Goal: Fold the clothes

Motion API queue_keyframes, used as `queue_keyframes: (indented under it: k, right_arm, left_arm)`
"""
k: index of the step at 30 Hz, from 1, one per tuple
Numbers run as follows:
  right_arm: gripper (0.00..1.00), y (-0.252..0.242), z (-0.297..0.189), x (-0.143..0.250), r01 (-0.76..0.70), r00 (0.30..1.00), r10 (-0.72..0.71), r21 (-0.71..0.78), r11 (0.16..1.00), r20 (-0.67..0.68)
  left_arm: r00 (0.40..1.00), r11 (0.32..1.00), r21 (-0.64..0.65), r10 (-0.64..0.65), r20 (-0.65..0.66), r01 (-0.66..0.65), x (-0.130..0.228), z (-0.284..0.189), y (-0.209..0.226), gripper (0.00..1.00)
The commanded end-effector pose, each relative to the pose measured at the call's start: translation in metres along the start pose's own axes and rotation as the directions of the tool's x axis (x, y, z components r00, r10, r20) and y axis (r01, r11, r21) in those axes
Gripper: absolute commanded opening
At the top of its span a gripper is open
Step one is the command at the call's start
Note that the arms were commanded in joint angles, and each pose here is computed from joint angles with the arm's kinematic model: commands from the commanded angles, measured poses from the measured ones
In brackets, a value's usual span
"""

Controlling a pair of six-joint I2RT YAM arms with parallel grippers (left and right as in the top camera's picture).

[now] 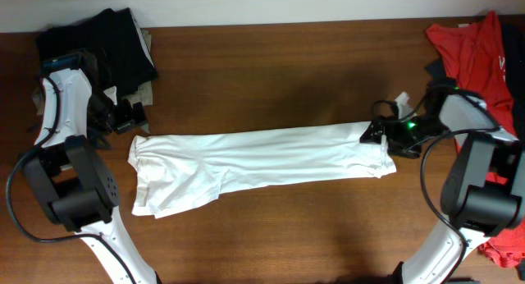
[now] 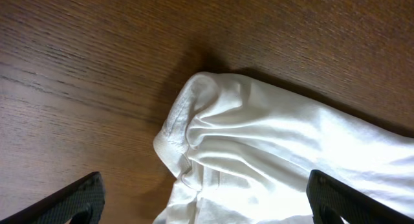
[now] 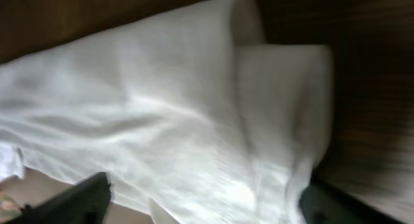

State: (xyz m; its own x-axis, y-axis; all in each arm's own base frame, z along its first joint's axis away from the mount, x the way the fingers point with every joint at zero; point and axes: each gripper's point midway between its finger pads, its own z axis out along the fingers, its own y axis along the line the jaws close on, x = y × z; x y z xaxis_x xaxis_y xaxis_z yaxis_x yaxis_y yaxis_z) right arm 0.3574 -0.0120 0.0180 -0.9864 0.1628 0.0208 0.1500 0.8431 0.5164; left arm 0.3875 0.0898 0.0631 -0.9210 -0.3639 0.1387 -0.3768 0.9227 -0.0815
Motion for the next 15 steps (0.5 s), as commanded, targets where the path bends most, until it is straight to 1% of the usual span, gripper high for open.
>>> queue_keyframes:
  k: [1,2,4,5,7,8,10,12,15]
  right_arm:
    - [0.58,0.012,0.034,0.028,0.023,0.993,-0.022,0.001,1.000,-0.118]
    - [0.40,0.011,0.037,0.027,-0.001,0.993,0.006,0.041,0.999,-0.121]
    - [0.08,-0.004,0.036,0.024,-0.064,0.992,0.078,0.138,0.988,-0.102]
    - [0.04,-0.010,0.034,0.023,-0.082,0.991,0.099,0.167,0.983,-0.094]
    - [0.04,-0.028,0.016,0.018,-0.183,0.977,0.204,0.263,0.947,-0.055]
    - [0.04,-0.038,0.004,0.016,-0.243,0.964,0.264,0.320,0.916,-0.023]
    - [0.04,-0.049,-0.023,0.012,-0.307,0.948,0.317,0.405,0.861,0.045]
    - [0.04,-0.042,-0.045,0.009,-0.303,0.951,0.298,0.431,0.850,0.081]
    - [0.04,-0.002,-0.073,0.008,-0.255,0.966,0.220,0.396,0.882,0.132]
  left_arm:
    - [1.000,1.000,0.004,-0.012,-0.005,0.012,0.002,0.001,0.000,0.99]
    - [1.000,1.000,0.003,-0.013,-0.012,0.013,0.003,0.002,0.001,0.99]
    - [0.999,1.000,0.000,-0.014,-0.030,0.014,0.007,0.009,0.002,0.99]
    - [0.999,1.000,0.000,-0.015,-0.036,0.015,0.009,0.012,0.002,0.99]
    - [0.998,1.000,-0.003,-0.017,-0.056,0.017,0.014,0.022,0.004,0.99]
    - [0.998,1.000,-0.004,-0.018,-0.064,0.018,0.016,0.026,0.004,0.99]
    - [0.997,1.000,-0.005,-0.019,-0.075,0.019,0.019,0.030,0.005,0.99]
    - [0.997,1.000,-0.005,-0.019,-0.078,0.019,0.019,0.030,0.005,0.99]
    - [0.997,1.000,-0.005,-0.020,-0.077,0.019,0.019,0.030,0.005,0.99]
